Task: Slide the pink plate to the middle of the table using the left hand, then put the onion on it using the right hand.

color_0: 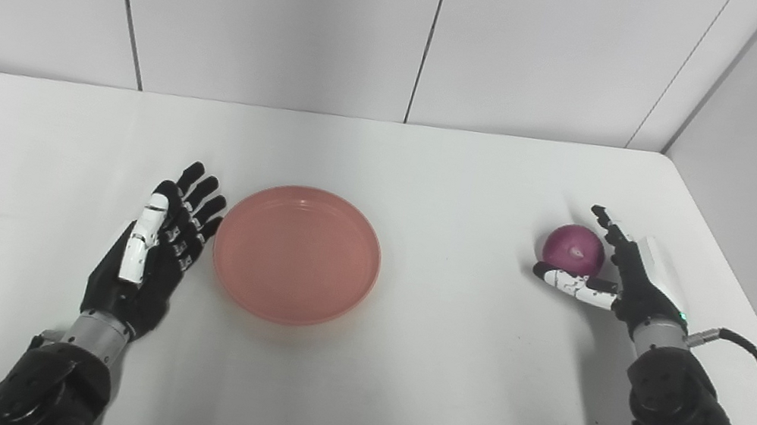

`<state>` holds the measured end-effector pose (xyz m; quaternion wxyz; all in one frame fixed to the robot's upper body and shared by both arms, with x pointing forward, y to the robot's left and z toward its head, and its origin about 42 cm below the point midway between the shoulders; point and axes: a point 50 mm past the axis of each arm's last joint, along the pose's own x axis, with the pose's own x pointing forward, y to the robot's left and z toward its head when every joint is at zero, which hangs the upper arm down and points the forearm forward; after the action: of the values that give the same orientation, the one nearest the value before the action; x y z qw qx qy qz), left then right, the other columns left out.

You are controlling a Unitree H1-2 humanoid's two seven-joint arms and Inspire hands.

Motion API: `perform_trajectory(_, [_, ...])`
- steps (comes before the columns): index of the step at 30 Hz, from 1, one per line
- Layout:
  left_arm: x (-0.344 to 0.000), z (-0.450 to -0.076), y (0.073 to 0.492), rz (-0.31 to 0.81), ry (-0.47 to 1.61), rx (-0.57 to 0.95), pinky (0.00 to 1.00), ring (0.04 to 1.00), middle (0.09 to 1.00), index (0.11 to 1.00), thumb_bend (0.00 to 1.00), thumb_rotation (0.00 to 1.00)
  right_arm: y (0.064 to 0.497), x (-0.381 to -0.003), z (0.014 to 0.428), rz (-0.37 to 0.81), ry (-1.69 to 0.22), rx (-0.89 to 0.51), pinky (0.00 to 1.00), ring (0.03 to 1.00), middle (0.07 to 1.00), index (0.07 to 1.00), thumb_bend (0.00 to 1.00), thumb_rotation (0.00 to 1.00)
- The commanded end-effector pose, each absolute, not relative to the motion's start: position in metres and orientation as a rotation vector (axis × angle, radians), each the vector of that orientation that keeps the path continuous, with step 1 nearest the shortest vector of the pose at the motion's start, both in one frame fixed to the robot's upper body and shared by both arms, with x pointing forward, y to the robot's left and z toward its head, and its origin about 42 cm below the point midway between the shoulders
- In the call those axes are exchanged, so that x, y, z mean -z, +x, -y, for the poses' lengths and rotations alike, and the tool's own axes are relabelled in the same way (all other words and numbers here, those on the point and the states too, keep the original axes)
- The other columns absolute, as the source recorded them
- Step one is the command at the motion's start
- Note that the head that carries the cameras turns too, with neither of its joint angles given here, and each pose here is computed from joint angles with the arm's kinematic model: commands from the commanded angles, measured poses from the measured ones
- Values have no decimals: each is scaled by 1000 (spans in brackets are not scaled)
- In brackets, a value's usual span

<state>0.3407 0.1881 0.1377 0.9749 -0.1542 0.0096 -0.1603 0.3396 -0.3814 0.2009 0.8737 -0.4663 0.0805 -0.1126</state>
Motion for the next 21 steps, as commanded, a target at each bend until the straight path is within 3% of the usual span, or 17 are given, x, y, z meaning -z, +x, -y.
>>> perform_trajectory(1, [-138,-189,341,-36,-311,331,980,979,993,977,483,1000,348,-222,386,-113,-994,276,816,901,927,942,1000,434])
perform_trajectory(21, [-137,-190,341,-35,-306,336,979,979,994,979,487,1000,358,-220,402,-179,-1018,272,814,906,930,941,1000,427])
